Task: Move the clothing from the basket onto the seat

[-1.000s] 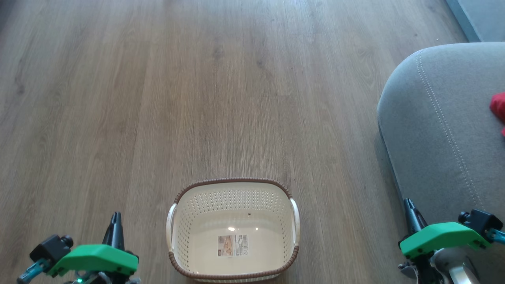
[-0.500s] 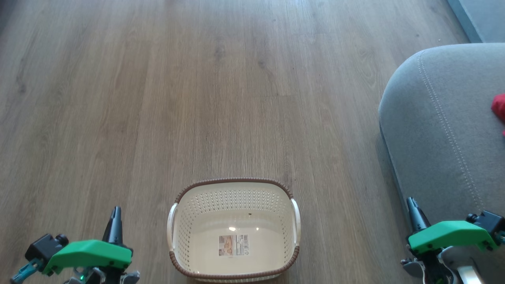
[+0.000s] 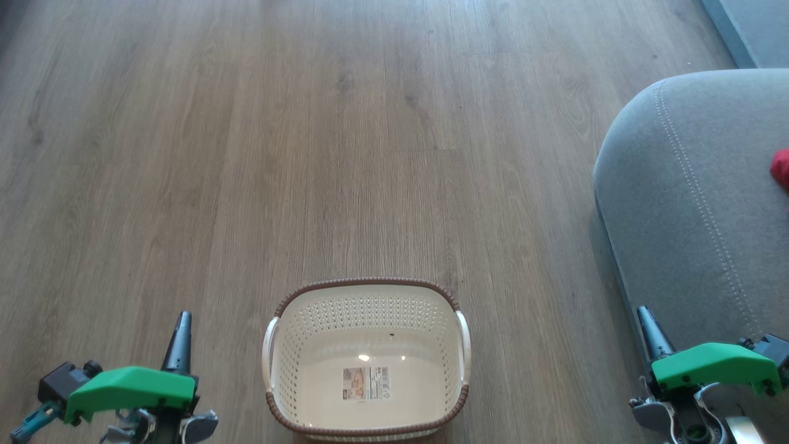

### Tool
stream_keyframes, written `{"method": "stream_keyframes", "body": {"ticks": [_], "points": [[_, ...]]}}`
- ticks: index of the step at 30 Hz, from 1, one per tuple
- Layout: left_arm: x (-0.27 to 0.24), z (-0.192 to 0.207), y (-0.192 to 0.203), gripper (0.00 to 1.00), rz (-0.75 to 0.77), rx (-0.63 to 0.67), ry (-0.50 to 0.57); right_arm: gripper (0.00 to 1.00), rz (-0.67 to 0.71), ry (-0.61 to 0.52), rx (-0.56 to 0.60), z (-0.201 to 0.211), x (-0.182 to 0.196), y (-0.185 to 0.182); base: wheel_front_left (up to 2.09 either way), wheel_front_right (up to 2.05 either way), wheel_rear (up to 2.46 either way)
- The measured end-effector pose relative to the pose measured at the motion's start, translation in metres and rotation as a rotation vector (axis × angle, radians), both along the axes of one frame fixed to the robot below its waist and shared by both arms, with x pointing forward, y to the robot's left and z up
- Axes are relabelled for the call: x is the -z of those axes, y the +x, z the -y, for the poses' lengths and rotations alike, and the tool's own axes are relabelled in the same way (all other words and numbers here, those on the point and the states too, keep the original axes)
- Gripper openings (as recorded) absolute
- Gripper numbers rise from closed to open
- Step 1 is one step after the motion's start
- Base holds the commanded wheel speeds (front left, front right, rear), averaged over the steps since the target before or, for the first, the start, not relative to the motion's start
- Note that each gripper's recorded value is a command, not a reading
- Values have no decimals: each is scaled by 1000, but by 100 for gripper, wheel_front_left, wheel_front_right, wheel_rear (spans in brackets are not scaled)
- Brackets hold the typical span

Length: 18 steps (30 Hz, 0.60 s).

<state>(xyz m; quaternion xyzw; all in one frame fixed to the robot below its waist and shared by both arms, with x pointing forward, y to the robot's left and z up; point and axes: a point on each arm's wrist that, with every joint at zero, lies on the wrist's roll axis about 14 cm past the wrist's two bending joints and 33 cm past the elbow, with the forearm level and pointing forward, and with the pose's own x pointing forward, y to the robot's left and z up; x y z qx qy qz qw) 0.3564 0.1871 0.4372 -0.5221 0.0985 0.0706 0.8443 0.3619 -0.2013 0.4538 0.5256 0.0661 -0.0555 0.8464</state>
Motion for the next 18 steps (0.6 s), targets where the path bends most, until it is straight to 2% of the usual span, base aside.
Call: {"method": "stream_keyframes", "body": {"ticks": [18], "points": [[-13,-1,7,0,46,-26,-200,0,19,197,34,2,-5,3,0,0,0]]}}
